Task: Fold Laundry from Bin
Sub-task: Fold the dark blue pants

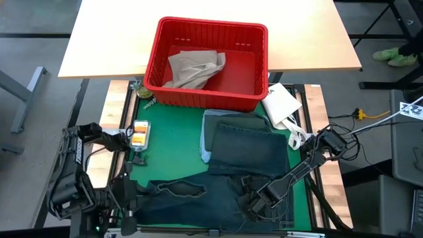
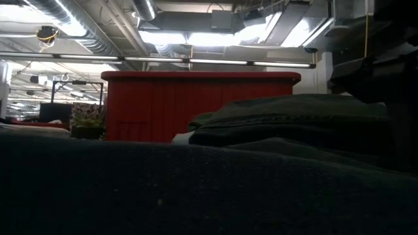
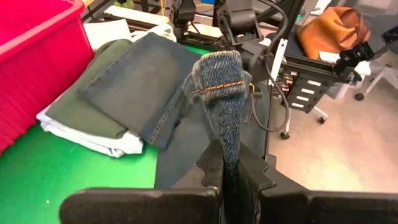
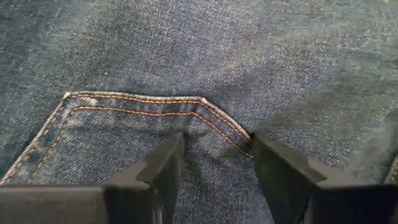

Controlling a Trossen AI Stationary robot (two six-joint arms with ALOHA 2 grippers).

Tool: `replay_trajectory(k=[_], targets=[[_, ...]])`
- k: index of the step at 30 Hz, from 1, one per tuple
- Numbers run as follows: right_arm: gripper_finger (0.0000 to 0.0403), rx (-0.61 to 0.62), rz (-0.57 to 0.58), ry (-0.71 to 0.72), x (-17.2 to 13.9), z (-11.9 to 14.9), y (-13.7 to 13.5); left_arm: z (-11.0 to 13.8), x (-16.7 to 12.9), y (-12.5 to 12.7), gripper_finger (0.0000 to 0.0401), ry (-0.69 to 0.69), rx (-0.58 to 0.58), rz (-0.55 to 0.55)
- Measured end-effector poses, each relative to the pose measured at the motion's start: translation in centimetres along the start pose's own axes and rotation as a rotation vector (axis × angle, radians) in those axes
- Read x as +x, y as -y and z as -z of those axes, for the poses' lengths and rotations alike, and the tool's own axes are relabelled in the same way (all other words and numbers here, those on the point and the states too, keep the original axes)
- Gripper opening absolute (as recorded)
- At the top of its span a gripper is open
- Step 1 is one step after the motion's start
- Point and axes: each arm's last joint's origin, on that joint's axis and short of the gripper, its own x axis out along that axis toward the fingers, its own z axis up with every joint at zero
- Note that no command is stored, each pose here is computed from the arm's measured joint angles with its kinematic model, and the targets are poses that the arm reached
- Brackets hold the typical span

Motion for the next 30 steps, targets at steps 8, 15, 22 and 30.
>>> replay_trajectory(k=[8,15,22,30], targets=[[0.0195,-0.034,0.0,0.122,-3.3,-2.9,-0.1,0.2,1.6,0.2,0.0008,0.006,-0.083,-0.047],[0.0195,-0.202,0.108,0.266,-6.7,-6.5,-0.4,0.7,3.4,0.0,0.0008,-0.01,-0.109,-0.107],[0.0195,-0.285,0.522,0.453,-11.9,-10.8,0.7,1.4,4.6,-0.1,0.0008,-0.067,-0.089,-0.135],[0.0195,-0.256,0.643,0.51,-14.5,-13.4,4.1,2.2,5.3,0.0,0.0008,-0.079,-0.069,-0.151]])
